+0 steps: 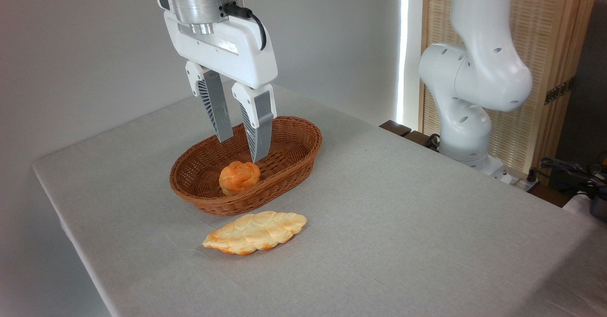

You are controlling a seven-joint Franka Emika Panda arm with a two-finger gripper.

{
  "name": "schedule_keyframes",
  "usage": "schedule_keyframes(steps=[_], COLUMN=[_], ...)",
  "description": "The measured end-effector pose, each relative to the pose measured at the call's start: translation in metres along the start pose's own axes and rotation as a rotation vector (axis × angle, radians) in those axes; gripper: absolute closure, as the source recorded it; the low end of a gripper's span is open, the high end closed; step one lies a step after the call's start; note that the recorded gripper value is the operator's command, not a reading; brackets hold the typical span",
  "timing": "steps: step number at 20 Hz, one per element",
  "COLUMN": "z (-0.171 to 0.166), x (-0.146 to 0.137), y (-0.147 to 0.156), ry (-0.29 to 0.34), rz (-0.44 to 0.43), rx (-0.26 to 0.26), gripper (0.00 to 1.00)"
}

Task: Put bread into the basket
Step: 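Move the open gripper from above the basket toward the flat bread loaf, then lower the gripper onto the flat golden loaf and close on it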

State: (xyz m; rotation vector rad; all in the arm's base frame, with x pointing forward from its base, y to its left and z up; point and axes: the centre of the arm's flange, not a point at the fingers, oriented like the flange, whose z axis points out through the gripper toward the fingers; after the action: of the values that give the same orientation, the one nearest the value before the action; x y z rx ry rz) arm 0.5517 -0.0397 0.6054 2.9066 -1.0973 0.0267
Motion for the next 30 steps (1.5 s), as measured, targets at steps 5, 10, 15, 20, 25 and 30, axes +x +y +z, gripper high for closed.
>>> schedule_keyframes(steps=[5,10,15,20,25,30], z=[0.016,0.067,0.120,0.171,0.187,0.190], x=[0.003,0.006,-0.005,-0.009,-0.010,-0.010], y=[0.010,0.025,0.026,0.026,0.025,0.024], ry=[0.028,0.036,-0.040,-0.041,-0.048,-0.046], rz=[0.018,0.090,0.324,0.405,0.502,0.537], rx=[0.022,0.058,0.060,0.066,0.062,0.065], gripper=[0.00,0.00,0.00,0.00,0.00,0.33])
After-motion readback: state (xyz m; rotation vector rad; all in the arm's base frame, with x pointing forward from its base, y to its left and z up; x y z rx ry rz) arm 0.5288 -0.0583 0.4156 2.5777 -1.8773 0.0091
